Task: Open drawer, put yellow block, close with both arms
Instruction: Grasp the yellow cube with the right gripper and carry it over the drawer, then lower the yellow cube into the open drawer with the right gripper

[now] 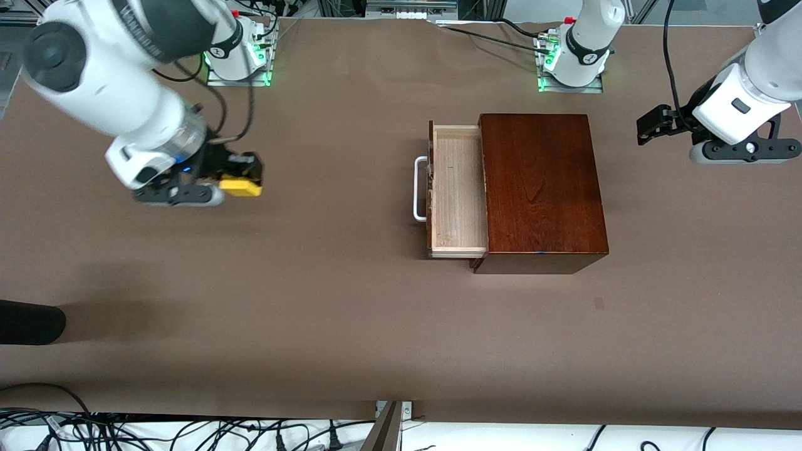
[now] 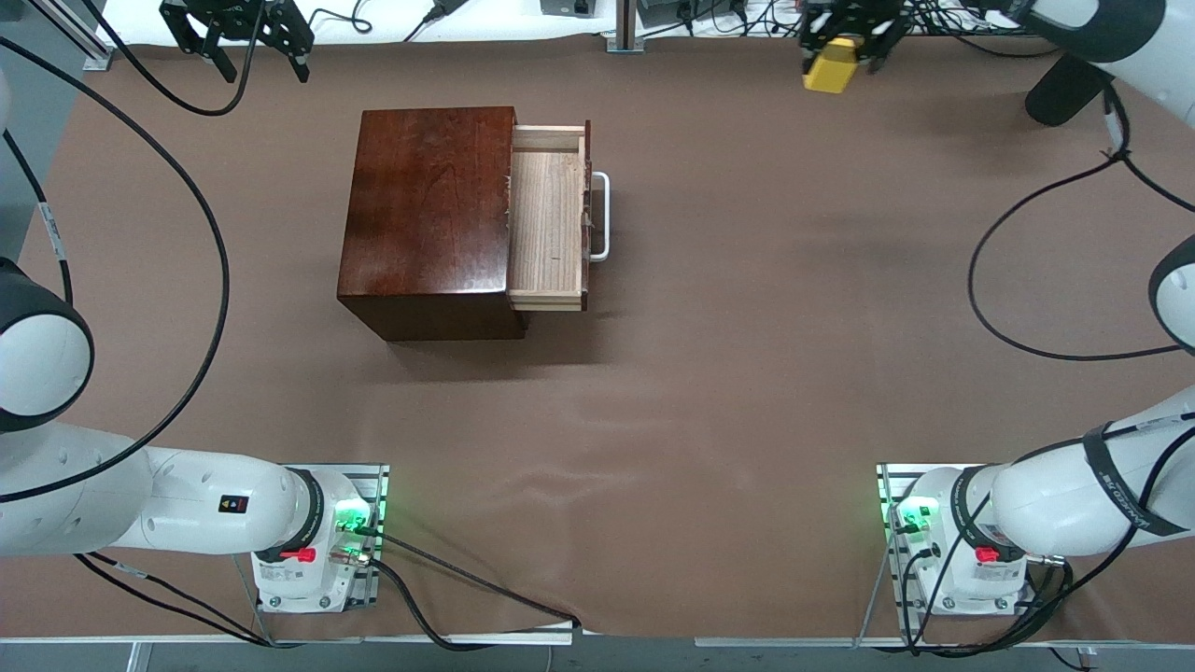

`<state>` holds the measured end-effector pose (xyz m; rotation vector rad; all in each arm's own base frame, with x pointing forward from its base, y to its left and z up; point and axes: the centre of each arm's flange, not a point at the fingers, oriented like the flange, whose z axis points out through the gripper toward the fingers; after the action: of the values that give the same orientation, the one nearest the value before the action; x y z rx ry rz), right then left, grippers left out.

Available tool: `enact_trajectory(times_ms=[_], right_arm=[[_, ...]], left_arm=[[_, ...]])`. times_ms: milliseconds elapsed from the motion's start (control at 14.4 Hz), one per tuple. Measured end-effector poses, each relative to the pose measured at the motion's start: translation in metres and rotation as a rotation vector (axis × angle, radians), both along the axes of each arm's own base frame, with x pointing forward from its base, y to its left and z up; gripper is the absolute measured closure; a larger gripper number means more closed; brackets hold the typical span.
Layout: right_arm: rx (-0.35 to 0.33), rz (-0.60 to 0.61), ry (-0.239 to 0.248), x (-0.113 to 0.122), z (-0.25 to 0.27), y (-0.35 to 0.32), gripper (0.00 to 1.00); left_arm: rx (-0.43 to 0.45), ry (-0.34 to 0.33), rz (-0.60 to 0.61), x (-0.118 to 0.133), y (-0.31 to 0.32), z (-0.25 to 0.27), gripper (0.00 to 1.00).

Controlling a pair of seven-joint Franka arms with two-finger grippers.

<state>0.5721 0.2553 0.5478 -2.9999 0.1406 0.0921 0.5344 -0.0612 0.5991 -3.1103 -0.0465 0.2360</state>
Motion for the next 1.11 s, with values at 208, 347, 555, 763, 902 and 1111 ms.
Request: enact_trajectory(times_ms=[208,347,555,763,902,1111], right_arm=[[0.026,-0.103,0.018,-0.014,0.003,0.070,0.44],[0.033,-0.172,0.013,-0.019,-0.001,0.115,0.44],[0.009,-0.274,-0.020,-0.033,-0.019,0.180,0.44],[-0.010,-0.427,-0.032,-0.049,-0.045,0.236,0.44],[0.009,-0.527,-0.017,-0.052,-0.059,0.261,0.44],[0.010,-0.630,0.002,-0.056,-0.077,0.281,0.44]], left_arm=[[-0.002,-0.018,0.004,0.003,0.002,0.007,0.00],[-0.003,-0.020,0.003,0.005,0.001,0.007,0.00],[-0.002,-0.006,-0.008,0.009,-0.005,-0.001,0.00],[-0.003,-0.005,-0.015,0.011,-0.009,-0.003,0.00],[-0.003,-0.007,-0.015,0.011,-0.010,-0.001,0.00],[-0.003,-0.009,-0.016,0.011,-0.010,-0.001,0.00]])
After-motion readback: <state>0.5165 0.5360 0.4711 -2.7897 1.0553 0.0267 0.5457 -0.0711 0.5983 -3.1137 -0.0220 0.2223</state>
